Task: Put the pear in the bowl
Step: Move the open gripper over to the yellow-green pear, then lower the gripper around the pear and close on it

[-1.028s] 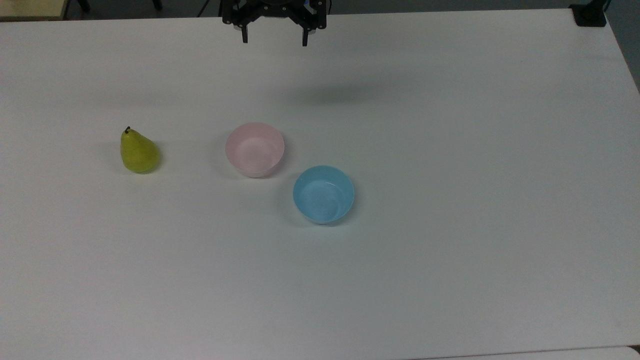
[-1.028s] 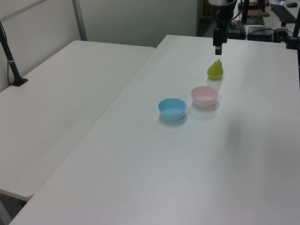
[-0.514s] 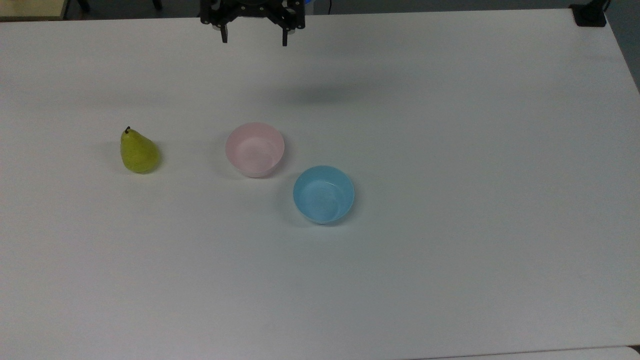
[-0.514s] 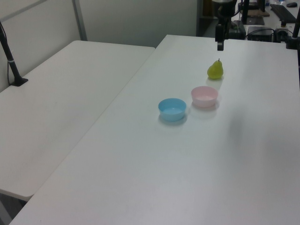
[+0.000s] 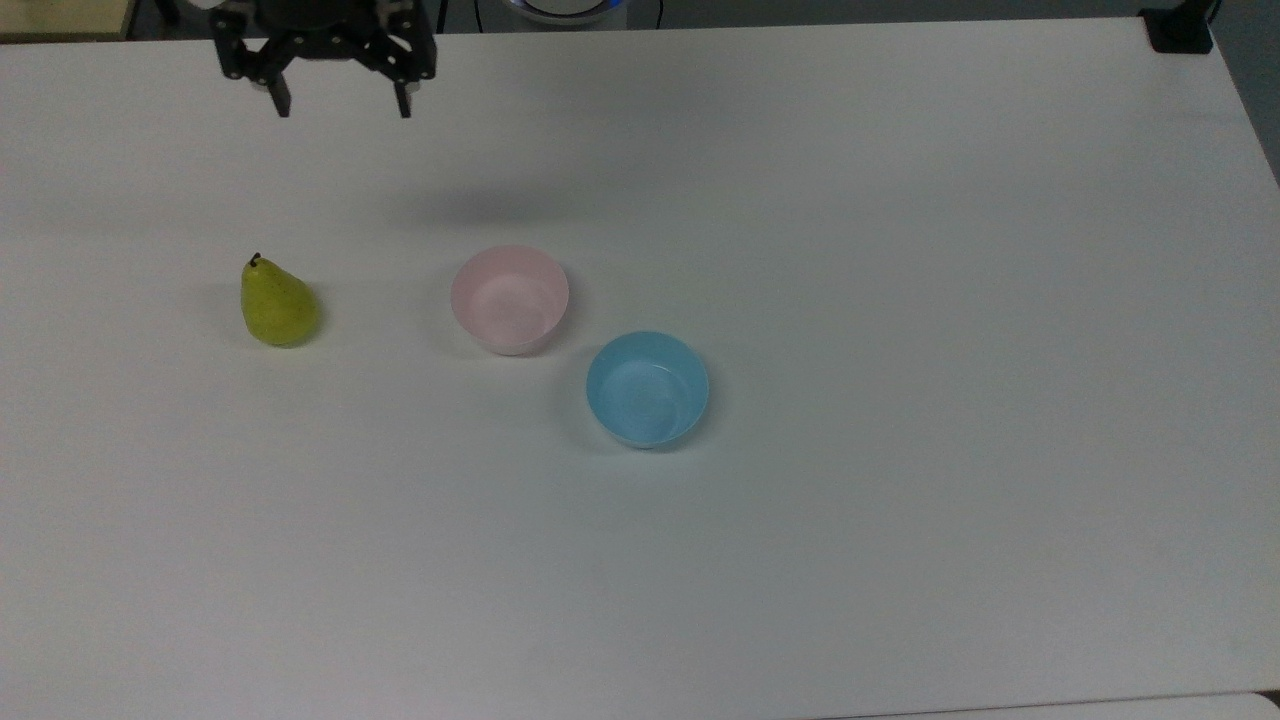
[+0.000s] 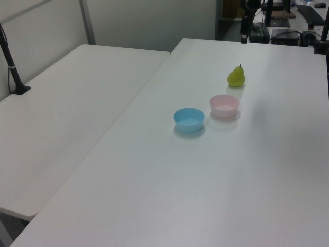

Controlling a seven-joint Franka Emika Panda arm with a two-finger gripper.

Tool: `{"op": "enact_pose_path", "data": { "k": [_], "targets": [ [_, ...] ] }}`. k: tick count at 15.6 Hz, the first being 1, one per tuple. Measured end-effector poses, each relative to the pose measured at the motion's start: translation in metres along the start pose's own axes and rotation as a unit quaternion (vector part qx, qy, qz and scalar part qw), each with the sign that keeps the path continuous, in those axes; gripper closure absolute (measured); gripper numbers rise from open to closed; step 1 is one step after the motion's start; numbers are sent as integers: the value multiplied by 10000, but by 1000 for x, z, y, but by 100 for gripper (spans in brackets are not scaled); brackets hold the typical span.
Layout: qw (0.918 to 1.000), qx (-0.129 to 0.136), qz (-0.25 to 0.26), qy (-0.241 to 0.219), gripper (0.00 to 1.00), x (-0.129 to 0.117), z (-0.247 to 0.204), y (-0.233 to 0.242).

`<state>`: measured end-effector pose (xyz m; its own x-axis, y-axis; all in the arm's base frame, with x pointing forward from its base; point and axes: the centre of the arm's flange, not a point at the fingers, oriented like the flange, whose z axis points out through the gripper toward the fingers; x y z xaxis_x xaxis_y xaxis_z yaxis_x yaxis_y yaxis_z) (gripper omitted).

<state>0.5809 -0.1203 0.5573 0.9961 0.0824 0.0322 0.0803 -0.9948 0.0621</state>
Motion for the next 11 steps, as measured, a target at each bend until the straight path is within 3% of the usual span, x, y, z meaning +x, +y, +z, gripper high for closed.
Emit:
{"op": "enact_pose_path", "data": {
  "k": [7,11],
  "targets": [
    [9999,-60,101,46,0,7,81,95],
    [9999,0,-2,-105,0,12,123,109]
  ]
}}
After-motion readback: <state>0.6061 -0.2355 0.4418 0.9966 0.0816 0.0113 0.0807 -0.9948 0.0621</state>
